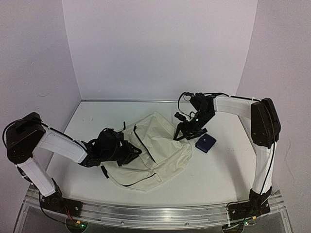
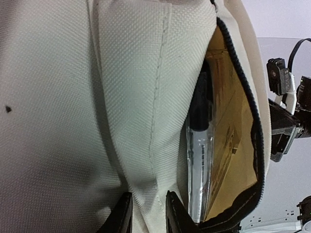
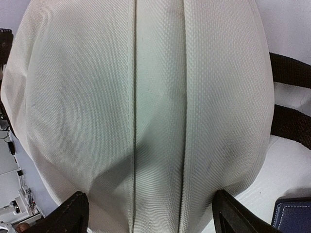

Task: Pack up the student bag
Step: Place the stationery in the student bag.

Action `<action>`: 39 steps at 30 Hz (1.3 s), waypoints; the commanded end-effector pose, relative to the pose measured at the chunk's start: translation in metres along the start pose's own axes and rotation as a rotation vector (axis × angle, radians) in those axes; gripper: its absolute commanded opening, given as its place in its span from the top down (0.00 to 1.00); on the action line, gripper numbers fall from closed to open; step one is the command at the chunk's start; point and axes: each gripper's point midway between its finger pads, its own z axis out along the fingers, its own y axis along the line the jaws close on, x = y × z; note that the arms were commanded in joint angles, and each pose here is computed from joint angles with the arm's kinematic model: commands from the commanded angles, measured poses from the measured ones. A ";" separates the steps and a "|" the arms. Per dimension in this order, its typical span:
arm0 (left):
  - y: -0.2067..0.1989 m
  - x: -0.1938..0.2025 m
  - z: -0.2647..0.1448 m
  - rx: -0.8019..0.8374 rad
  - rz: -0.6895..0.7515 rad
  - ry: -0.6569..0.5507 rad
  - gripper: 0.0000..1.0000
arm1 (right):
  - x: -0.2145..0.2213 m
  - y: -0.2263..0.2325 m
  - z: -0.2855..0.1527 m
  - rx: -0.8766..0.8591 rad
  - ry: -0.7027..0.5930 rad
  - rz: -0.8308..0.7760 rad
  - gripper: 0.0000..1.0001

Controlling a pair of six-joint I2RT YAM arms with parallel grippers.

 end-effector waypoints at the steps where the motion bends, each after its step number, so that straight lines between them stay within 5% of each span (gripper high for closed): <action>1: -0.048 -0.010 0.011 0.108 0.084 -0.009 0.76 | 0.006 0.019 0.001 -0.049 0.019 -0.008 0.13; 8: -0.069 -0.016 0.028 0.093 0.153 0.016 0.74 | 0.016 0.026 0.011 -0.102 0.051 0.002 0.13; 20: -0.050 -0.016 0.008 -0.021 0.182 0.026 0.40 | -0.007 0.021 -0.042 -0.047 -0.084 -0.002 0.10; 25: -0.038 -0.018 -0.027 -0.091 0.168 -0.007 0.17 | -0.004 -0.015 -0.078 0.146 -0.148 -0.026 0.09; 39: -0.034 -0.027 -0.085 -0.152 0.207 -0.126 0.12 | 0.044 -0.113 -0.087 0.493 -0.034 0.000 0.05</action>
